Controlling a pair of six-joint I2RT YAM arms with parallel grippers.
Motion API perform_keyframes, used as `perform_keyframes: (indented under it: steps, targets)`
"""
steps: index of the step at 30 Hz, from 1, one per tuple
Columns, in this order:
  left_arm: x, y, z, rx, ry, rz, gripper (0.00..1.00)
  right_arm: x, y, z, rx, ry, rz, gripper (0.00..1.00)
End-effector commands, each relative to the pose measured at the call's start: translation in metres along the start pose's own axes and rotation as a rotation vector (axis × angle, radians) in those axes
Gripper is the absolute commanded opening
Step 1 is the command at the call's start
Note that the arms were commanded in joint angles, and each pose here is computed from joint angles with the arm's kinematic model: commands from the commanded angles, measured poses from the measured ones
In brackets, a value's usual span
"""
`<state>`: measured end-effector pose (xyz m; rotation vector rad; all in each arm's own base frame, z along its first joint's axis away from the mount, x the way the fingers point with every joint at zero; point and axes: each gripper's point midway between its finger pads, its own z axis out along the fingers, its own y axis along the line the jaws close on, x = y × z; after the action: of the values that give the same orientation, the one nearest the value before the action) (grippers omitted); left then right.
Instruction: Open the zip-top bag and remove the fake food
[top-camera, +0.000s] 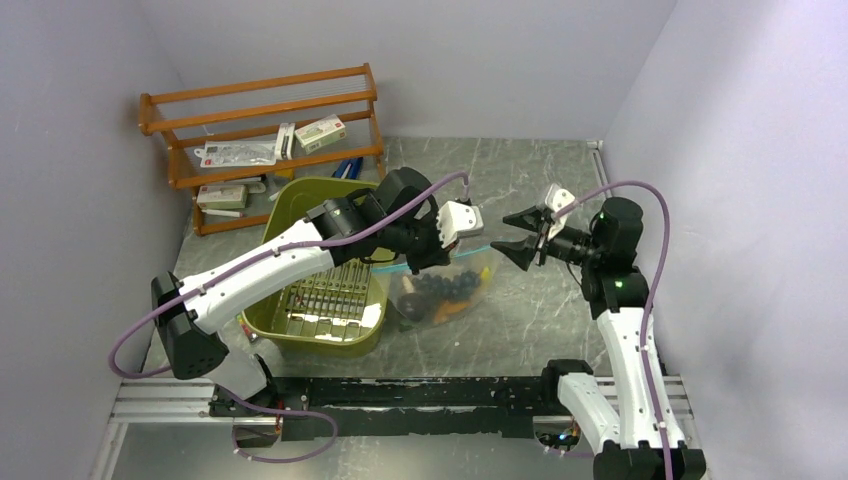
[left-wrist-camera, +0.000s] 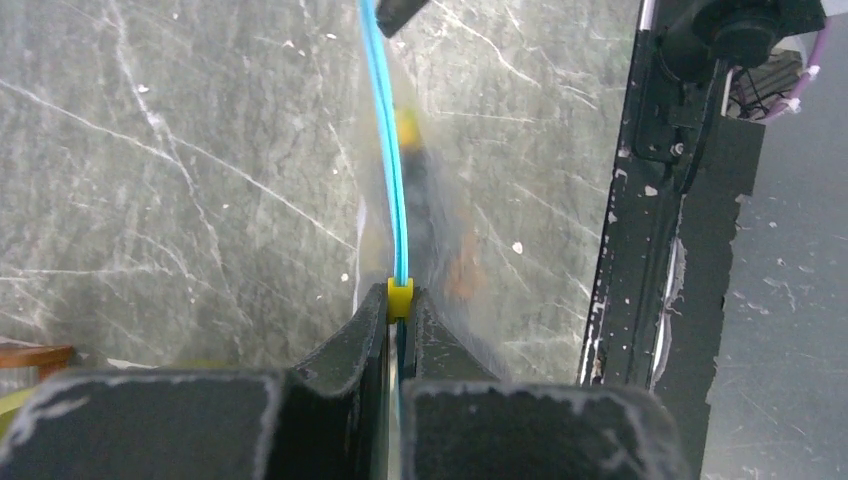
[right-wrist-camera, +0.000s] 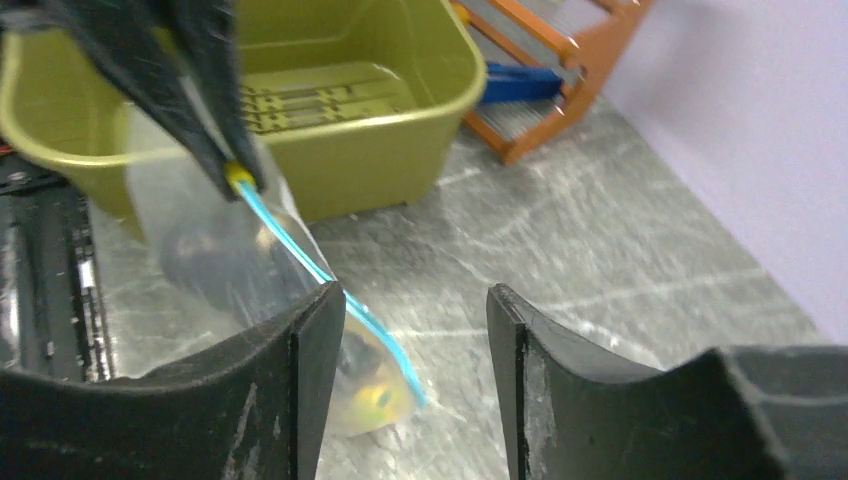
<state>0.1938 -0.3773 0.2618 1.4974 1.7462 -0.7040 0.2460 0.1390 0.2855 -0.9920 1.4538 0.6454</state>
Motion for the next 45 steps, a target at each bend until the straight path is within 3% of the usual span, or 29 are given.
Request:
perform_keyframes:
  steps: [1, 5, 13, 22, 25, 31, 33, 39, 45]
  targets:
    - [-0.017, -0.012, -0.005, 0.065, -0.053, 0.004, 0.07, -0.031, 0.037, -0.006, -0.191, -0.118, -0.087, 0.58]
    - [-0.027, -0.024, -0.003, 0.147, -0.085, 0.019, 0.07, -0.025, 0.037, -0.006, -0.184, -0.102, -0.11, 0.59]
    - [-0.035, -0.021, 0.005, 0.156, -0.085, 0.015, 0.07, -0.013, 0.057, -0.002, -0.34, -0.089, -0.049, 0.61]
    - [-0.037, -0.019, 0.009, 0.142, -0.097, 0.002, 0.08, 0.012, 0.076, 0.022, -0.459, 0.039, 0.001, 0.52]
    - [-0.034, -0.017, 0.01, 0.133, -0.085, -0.005, 0.08, 0.014, 0.077, 0.032, -0.465, 0.053, -0.024, 0.43]
    - [-0.021, -0.013, 0.004, 0.083, -0.064, -0.012, 0.07, 0.014, 0.059, 0.041, -0.375, 0.054, -0.031, 0.06]
    - [-0.018, -0.011, 0.002, 0.065, -0.06, -0.016, 0.07, 0.016, 0.059, 0.041, -0.365, 0.06, -0.025, 0.0]
    - [-0.009, -0.004, -0.002, 0.003, -0.049, -0.027, 0.07, 0.029, 0.046, 0.04, -0.28, 0.129, -0.016, 0.0]
    - [0.002, 0.006, -0.009, -0.076, -0.029, -0.037, 0.07, 0.025, 0.001, 0.031, 0.013, 0.171, -0.074, 0.0]
